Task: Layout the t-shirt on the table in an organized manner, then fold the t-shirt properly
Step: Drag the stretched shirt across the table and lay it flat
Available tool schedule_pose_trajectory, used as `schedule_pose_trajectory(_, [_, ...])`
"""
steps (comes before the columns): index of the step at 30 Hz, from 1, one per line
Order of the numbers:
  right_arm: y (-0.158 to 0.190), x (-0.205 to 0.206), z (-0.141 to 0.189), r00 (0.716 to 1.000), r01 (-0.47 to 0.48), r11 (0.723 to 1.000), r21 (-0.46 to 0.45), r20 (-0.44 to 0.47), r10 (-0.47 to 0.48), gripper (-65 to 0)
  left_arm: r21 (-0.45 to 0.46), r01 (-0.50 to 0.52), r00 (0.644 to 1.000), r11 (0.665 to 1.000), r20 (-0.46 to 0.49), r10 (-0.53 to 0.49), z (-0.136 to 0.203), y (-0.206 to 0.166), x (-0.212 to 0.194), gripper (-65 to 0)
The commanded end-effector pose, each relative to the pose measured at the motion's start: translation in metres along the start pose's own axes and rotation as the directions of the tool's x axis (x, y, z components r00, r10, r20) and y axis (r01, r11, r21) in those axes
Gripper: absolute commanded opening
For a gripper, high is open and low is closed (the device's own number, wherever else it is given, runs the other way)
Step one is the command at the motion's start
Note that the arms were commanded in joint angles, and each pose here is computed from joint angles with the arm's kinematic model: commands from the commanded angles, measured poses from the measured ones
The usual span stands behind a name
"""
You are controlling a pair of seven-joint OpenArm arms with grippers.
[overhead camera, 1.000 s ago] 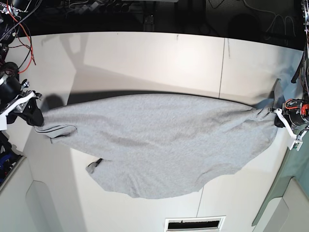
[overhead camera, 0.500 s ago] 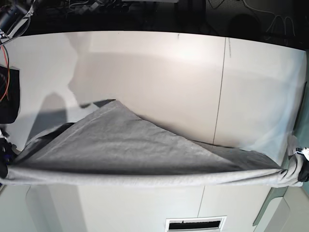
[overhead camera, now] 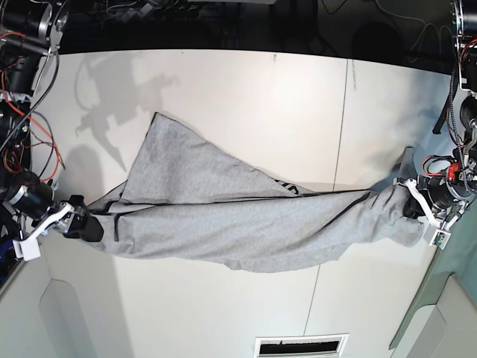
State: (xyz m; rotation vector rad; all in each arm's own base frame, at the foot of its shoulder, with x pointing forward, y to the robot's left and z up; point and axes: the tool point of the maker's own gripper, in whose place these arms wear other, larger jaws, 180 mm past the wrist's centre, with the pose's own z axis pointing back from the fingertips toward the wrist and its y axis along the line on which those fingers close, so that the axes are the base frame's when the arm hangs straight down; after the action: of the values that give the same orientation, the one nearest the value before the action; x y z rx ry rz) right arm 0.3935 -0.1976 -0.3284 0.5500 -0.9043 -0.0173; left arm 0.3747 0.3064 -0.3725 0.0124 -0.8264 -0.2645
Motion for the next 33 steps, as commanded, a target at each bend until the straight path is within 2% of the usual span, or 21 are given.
schedule_pose_trajectory(1, [0.009,0.01,0.006,0.998,-0.019,1.0,0.023,0.052,0.018,-31.6,0.032,0.014,0.998,0.999,0.057,-0.016,0.008,0.017,0.023,-65.0])
schedule_pose_trajectory(7, [0.026,-0.08,0.014,0.997,0.071,0.997,0.028,-0.045,-0.07,-31.6,0.041,0.021,0.998,0.999,0.058,-0.023,0.011,0.022,0.025,-65.0])
schedule_pose_trajectory(11, [0.015,-0.127,0.018,0.994,0.08,0.994,-0.073,-0.062,-0.085,-31.6,0.041,0.021,0.998,0.999,0.056,-0.023,0.011,0.022,0.025,-65.0])
schedule_pose_trajectory(14, [0.017,-0.15,0.014,0.994,0.091,0.99,-0.107,-0.057,-0.097,-31.6,0.047,0.016,0.998,0.999,0.057,-0.019,0.011,0.023,0.025,-65.0])
schedule_pose_trajectory(17, [0.031,-0.157,0.001,0.99,0.126,0.989,-0.074,-0.054,-0.13,-31.9,0.046,0.017,0.998,0.999,0.057,-0.019,0.011,0.023,0.025,-65.0])
schedule_pose_trajectory(19, [0.038,-0.161,-0.011,0.99,0.11,0.991,-0.07,-0.086,-0.116,-35.4,0.047,0.017,0.998,0.999,0.056,-0.02,0.011,0.023,0.025,-65.0])
schedule_pose_trajectory(22, [0.037,-0.172,-0.029,0.982,0.103,0.987,-0.12,-0.144,-0.12,-41.9,0.047,0.017,0.998,0.999,0.056,-0.02,0.011,0.023,0.025,-65.0])
schedule_pose_trajectory(26, [0.054,-0.175,-0.052,0.978,0.122,0.989,-0.078,-0.161,-0.133,-42.4,0.05,0.021,1.0,0.999,0.02,-0.022,0.011,0.024,0.018,-65.0])
schedule_pose_trajectory(28, [0.063,-0.173,-0.061,0.978,0.108,0.992,-0.064,-0.171,-0.118,-50.2,0.053,0.026,1.0,0.998,0.011,-0.026,0.01,0.025,0.017,-65.0])
schedule_pose_trajectory(30, [0.068,-0.168,-0.065,0.981,0.092,0.994,-0.056,-0.166,-0.1,-63.1,0.056,0.03,0.999,0.998,0.011,-0.03,0.01,0.025,0.017,-65.0])
schedule_pose_trajectory(33, [0.079,-0.151,-0.065,0.99,0.043,0.999,0.004,-0.133,-0.042,-65.0,0.066,0.039,0.999,0.997,0.007,-0.04,0.013,0.03,0.017,-65.0])
